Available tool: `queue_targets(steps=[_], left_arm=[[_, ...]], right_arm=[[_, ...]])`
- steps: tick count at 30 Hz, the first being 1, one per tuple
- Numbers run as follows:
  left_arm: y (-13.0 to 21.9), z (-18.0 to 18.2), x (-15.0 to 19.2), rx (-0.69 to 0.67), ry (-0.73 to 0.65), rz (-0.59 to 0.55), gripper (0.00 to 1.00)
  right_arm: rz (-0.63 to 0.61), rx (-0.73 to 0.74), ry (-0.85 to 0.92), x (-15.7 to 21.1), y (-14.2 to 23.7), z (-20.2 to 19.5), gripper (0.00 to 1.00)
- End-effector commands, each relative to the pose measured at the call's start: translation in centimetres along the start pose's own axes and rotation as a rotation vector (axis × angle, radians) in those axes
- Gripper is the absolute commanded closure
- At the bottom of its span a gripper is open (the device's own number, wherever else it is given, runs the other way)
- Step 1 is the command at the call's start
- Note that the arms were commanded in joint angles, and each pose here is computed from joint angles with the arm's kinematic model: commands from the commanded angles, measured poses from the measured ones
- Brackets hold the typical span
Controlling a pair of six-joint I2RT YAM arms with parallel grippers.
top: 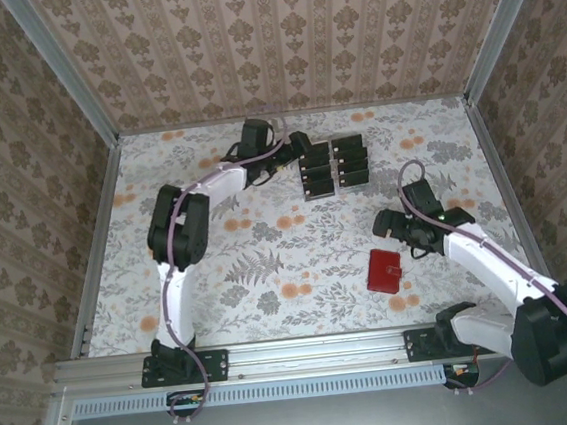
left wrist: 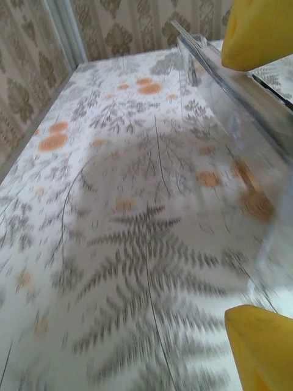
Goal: Put the credit cards into the card holder
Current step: Move the card holder to the center of the table.
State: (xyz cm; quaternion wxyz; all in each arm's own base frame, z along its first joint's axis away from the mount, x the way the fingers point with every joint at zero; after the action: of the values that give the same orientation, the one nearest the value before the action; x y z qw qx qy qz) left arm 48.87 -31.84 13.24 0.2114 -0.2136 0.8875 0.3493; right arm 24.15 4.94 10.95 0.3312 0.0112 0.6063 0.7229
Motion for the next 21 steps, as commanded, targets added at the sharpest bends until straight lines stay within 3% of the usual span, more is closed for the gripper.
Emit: queue_targets(steps=[1, 5, 12, 21], left_arm=[[4.6, 0.4, -2.0, -0.093, -0.058, -0.059, 0.0], [8.2, 1.7, -2.4, -0.157, -0.063, -0.082, 0.0], [12.4, 2.0, 0.4, -0.209, -0.079, -0.047, 0.0], [16.5, 2.4, 3.7, -0.222, -0.072, -0.036, 0.0]], right_arm=[[0.086, 0.037, -0.028, 2.9, 0.1, -2.0, 0.04], [0.129, 0.008, -0.056, 4.8, -0.6, -2.6, 0.07], [0.209, -0.069, -0.072, 7.2, -2.0, -1.1, 0.12], [0.221, -0.208, -0.044, 7.8, -2.2, 4.7, 0.15]])
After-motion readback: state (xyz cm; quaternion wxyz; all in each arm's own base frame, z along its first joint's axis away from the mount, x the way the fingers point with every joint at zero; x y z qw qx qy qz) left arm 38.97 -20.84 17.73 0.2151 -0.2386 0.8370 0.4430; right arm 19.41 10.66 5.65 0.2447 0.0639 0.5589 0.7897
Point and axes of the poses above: each hand's point on the last joint's axis, 136 mm out from that joint toward the fingers, its own y axis back along the fingers, its own z axis along the line the jaws close on, x = y × z, the point moved 3 cm from there along y, back along the fingers, and after that the axes turned 5 degrees about -y, right-handed, at the moved point
